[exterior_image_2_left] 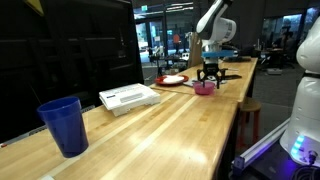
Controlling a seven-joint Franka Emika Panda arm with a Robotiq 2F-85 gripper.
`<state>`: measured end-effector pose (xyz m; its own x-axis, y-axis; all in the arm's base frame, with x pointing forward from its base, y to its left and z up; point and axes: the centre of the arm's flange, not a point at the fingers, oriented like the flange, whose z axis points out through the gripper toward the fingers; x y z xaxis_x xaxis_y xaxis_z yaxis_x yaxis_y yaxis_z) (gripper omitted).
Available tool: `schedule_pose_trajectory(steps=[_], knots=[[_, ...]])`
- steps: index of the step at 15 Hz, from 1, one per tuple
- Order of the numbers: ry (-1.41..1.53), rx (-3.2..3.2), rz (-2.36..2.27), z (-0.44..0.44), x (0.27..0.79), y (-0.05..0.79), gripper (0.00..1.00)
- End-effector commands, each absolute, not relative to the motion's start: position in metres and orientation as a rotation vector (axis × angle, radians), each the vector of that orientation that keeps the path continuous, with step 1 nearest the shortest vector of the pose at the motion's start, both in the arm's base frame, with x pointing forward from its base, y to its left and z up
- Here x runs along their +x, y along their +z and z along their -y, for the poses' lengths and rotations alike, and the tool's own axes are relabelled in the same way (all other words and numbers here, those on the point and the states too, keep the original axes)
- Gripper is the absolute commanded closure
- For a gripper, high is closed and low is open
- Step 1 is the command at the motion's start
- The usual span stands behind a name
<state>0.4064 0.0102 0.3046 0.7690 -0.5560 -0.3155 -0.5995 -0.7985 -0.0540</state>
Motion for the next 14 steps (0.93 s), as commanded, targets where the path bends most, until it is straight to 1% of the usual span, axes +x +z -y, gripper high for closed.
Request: schedule_pose_trajectory(steps=[1,2,4,5,7,14], knots=[[0.431,-2.818,-0.928,-0.009,0.406,0.306,0.55],[0.429,-2.818,-0.931,-0.009,0.407,0.306,0.64],[0.426,-2.817,-0.936,-0.008,0.407,0.306,0.78],[0.423,-2.816,-0.935,-0.008,0.407,0.307,0.88],[0.422,-2.817,-0.935,-0.008,0.408,0.307,1.00],[0.334,-2.832,-0.853,-0.013,0.424,0.330,0.99]])
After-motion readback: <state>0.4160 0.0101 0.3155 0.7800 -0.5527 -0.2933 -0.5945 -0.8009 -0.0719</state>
